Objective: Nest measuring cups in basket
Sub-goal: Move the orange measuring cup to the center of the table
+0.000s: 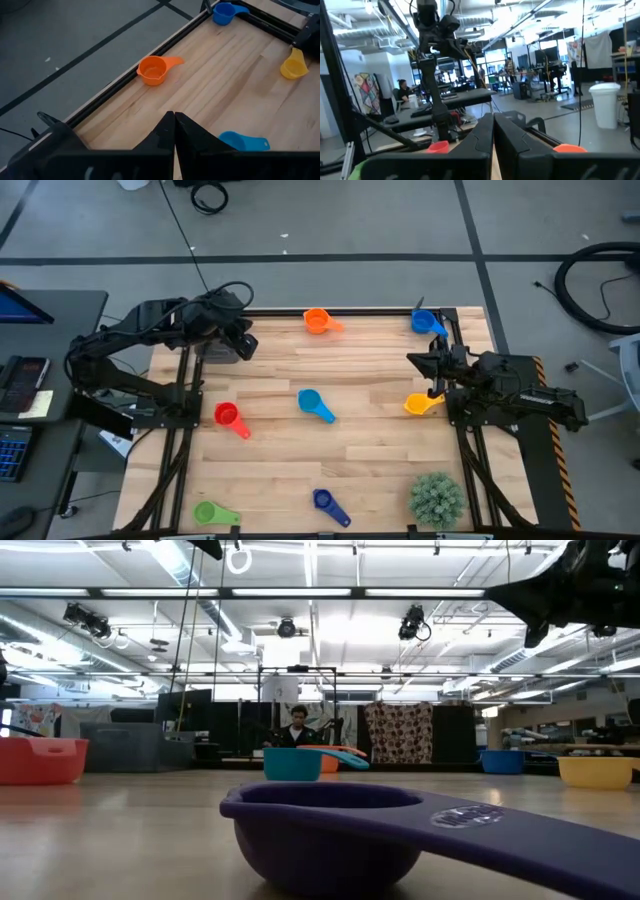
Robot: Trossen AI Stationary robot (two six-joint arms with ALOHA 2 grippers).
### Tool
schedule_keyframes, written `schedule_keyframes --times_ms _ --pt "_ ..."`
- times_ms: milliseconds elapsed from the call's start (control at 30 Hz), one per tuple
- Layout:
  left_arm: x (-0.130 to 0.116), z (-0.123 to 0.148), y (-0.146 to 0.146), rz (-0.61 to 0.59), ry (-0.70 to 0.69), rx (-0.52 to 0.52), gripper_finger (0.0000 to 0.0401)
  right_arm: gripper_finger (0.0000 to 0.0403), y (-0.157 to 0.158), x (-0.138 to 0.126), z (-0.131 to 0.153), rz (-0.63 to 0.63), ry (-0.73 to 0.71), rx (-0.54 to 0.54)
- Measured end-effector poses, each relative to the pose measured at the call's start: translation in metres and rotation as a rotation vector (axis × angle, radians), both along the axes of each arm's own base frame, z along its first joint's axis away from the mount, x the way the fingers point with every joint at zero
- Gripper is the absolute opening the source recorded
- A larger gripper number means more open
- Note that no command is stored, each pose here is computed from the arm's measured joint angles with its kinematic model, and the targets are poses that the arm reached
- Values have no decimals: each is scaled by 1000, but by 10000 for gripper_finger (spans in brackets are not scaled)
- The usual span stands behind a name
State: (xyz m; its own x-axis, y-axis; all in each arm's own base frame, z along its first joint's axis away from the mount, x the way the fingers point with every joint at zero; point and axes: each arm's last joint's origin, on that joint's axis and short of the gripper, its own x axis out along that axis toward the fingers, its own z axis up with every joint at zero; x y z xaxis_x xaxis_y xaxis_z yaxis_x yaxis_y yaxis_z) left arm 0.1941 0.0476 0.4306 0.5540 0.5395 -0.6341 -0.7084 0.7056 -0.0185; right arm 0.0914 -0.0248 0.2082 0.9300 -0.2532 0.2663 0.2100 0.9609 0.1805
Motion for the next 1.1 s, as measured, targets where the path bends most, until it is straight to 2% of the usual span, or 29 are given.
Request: schedule_keyframes --times_ms 167,333,533,800,1000,1100 --pt "0 0 0 1 0 2 9 21 -4 -2 4 -139 47 91" --pt "0 0 0 -1 2 2 17 39 -6 -5 16 -238 169 71" --pt "0 0 0 5 -3 0 48 73 -6 -8 41 -276 204 31" --pt "8 -4 7 28 16 3 95 107 -7 -8 61 -312 200 2" --pt "22 -10 14 -83 76 17 129 119 -8 -8 79 -356 217 12" --pt "32 -18 21 -111 148 36 138 121 -9 -6 91 -362 248 9"
